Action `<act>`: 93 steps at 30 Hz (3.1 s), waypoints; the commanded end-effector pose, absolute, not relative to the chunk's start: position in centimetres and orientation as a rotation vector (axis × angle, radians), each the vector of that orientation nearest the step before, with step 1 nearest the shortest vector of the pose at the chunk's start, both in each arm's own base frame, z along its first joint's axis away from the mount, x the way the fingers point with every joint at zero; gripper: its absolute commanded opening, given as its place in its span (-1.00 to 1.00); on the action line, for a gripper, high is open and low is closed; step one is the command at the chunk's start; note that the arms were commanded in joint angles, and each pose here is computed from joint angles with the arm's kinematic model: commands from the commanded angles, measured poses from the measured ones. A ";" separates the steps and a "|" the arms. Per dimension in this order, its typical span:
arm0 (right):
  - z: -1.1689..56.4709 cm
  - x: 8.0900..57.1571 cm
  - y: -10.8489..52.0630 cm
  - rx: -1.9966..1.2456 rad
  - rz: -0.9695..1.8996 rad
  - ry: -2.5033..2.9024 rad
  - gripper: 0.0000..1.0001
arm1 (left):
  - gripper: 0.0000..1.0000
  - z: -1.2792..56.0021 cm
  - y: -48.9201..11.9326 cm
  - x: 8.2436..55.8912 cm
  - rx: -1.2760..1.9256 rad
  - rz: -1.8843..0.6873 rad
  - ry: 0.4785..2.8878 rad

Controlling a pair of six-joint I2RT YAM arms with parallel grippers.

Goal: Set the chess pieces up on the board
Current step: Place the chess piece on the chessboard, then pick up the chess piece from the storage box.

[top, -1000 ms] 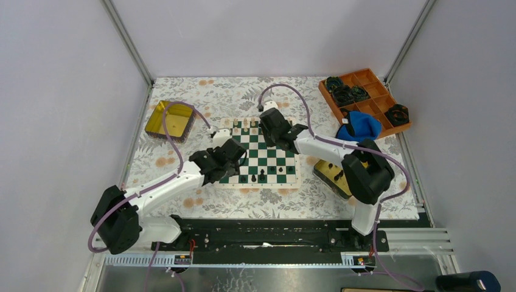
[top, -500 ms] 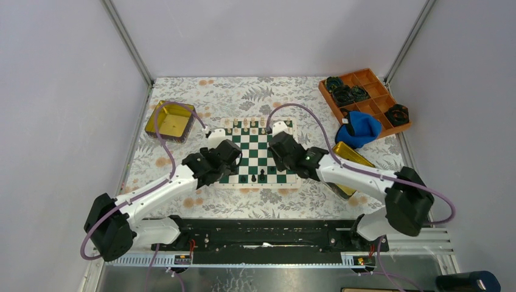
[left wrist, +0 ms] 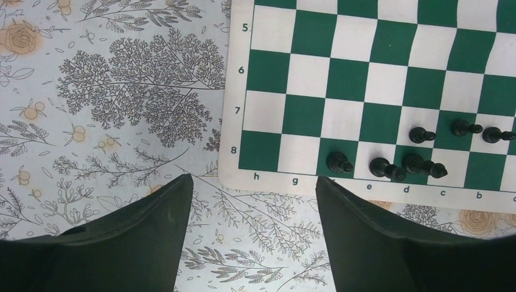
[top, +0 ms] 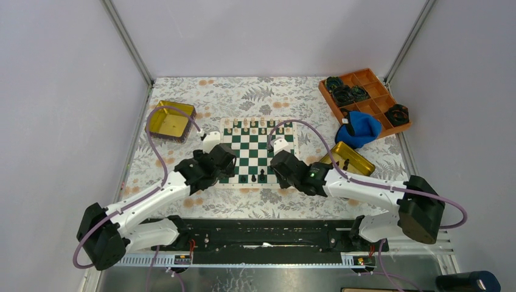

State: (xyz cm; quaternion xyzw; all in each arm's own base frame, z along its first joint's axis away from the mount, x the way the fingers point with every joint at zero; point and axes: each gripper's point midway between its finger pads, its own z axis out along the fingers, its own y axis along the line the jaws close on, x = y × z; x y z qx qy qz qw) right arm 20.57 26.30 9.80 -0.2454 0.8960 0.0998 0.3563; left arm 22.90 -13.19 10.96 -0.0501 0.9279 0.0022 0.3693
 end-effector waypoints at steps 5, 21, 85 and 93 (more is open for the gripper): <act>8.4 21.6 27.8 -0.595 0.248 2.292 -1.00 | 0.75 12.7 -12.7 23.5 -0.175 -0.036 2.290; 5.6 23.0 29.7 -0.632 0.201 2.307 -1.00 | 0.97 12.5 -12.4 23.2 -0.196 -0.040 2.288; 18.8 25.6 23.2 -0.272 0.090 2.035 -0.07 | 0.97 12.6 -12.2 22.4 -0.224 -0.093 2.280; 20.3 27.9 14.1 0.063 -0.016 2.044 -0.10 | 0.97 14.0 -12.2 22.4 -0.243 -0.157 2.230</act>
